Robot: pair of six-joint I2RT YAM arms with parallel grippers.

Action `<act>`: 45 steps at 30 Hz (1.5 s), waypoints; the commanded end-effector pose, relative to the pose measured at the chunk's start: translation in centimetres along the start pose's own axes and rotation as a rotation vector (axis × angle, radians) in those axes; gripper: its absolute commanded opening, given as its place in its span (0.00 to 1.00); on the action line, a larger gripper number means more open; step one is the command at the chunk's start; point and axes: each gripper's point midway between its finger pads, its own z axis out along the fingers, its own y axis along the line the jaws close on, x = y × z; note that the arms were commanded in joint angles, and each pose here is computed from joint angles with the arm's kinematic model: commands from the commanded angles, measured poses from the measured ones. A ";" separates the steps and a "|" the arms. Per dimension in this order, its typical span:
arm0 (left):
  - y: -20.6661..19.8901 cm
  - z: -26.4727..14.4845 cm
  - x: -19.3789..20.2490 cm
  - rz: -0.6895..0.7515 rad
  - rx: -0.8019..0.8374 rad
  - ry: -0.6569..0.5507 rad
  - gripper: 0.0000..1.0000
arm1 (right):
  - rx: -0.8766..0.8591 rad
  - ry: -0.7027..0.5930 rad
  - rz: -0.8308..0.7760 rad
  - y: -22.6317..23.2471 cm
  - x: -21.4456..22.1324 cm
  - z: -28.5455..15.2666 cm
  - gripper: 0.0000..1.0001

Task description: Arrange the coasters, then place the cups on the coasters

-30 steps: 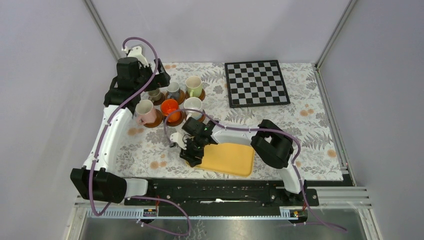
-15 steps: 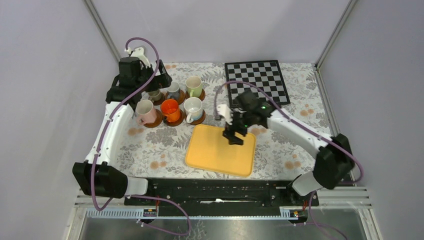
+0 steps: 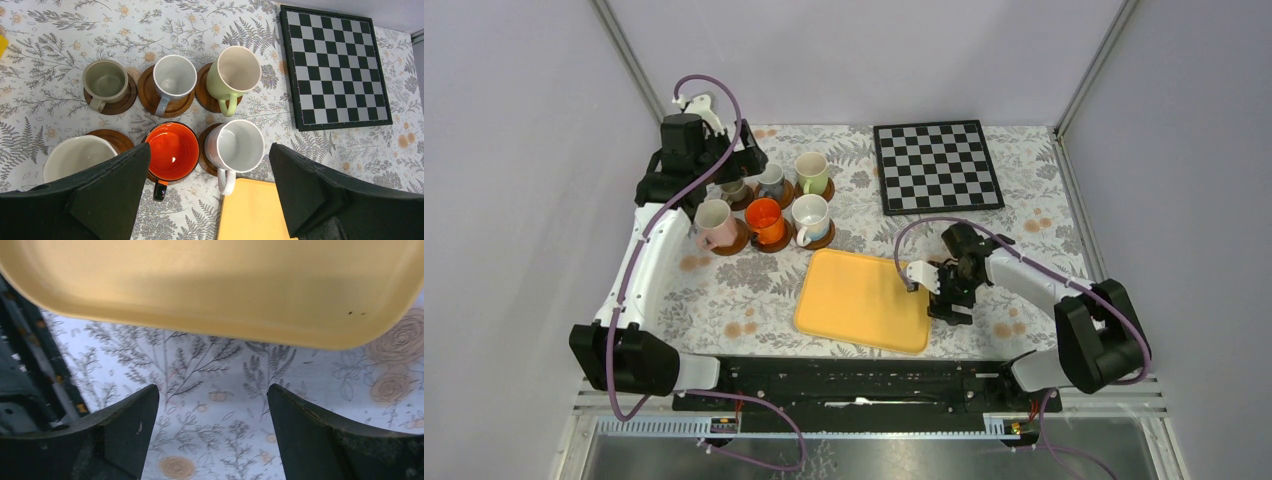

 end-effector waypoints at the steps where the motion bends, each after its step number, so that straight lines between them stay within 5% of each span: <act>1: -0.7 -0.7 -1.9 -0.012 0.029 -0.055 0.99 | 0.053 -0.015 -0.078 -2.5 -0.4 0.9 0.87; 20: 0.2 -0.1 -1.2 -0.044 0.026 -0.033 0.99 | -0.014 -0.103 -0.230 -6.5 -4.7 3.7 0.89; 31: 0.6 0.4 -1.1 -0.067 0.032 -0.017 0.99 | -0.052 -0.091 -0.121 -3.3 -7.1 5.5 0.94; 45: -0.3 -0.1 -0.3 0.034 0.123 0.029 0.99 | -0.066 0.003 -0.019 1.0 -3.6 5.0 0.97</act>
